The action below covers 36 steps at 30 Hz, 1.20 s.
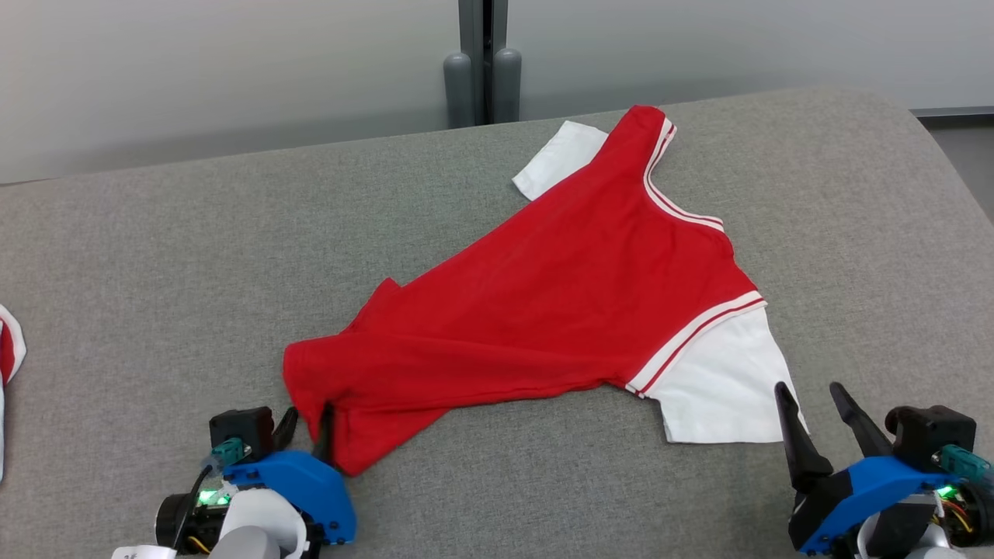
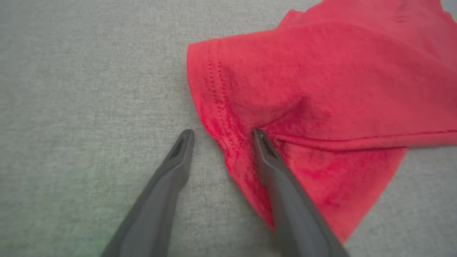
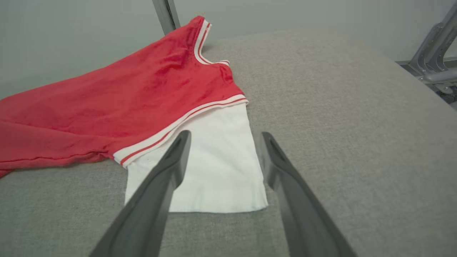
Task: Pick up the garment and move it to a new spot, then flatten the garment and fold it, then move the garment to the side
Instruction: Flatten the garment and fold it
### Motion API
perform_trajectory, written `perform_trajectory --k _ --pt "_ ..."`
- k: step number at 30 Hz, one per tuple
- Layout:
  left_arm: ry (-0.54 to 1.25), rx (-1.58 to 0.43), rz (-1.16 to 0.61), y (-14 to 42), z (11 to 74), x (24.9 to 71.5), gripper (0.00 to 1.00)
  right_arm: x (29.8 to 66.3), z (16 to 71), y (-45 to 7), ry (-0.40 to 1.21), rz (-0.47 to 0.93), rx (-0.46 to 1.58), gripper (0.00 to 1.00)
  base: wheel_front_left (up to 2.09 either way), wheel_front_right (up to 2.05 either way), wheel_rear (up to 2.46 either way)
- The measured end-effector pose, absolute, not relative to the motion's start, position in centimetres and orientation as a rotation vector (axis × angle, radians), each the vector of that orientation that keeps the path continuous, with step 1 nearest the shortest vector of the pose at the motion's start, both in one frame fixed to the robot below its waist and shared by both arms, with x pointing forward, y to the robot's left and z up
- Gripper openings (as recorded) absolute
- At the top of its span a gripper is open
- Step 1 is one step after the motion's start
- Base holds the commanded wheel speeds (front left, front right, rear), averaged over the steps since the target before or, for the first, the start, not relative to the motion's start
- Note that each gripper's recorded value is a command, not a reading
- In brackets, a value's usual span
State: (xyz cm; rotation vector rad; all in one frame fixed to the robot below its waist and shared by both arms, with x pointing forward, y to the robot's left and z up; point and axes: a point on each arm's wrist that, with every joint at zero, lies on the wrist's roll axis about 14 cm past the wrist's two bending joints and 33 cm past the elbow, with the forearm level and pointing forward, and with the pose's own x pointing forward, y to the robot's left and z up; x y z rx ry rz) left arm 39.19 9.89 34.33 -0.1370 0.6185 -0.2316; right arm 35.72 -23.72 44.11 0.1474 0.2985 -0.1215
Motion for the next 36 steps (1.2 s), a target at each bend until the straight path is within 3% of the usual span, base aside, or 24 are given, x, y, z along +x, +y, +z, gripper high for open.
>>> perform_trajectory --k 7,18,19,20,21,27,36 --pt "0.622 -0.146 -0.224 10.3 34.1 39.2 0.00 35.2 40.5 -25.6 0.473 -0.178 0.126 1.00 0.00 0.00 0.00" --pt "0.602 -0.171 -0.237 10.1 34.3 39.1 0.00 35.1 36.4 -24.8 0.642 -0.148 0.054 1.00 0.00 0.00 0.00" --pt "0.600 -0.171 -0.237 10.2 34.3 39.1 0.00 35.2 36.4 -24.8 0.642 -0.147 0.055 0.49 0.00 0.00 0.00" --pt "0.598 -0.171 -0.238 10.2 34.3 39.1 0.00 35.3 36.3 -24.7 0.642 -0.146 0.058 0.29 0.00 0.00 0.00" --pt "0.596 -0.171 -0.239 10.2 34.4 39.1 0.00 35.3 36.1 -24.6 0.646 -0.144 0.066 0.00 0.00 0.00 0.00" --pt "0.558 -0.192 -0.243 9.9 35.2 39.3 0.00 35.8 36.6 -24.5 0.594 -0.150 0.096 0.00 0.00 0.00 0.00" --pt "0.313 -0.343 -0.271 8.6 42.3 41.9 0.00 38.9 45.4 -26.1 0.241 -0.191 0.230 0.00 0.00 0.00 0.00"
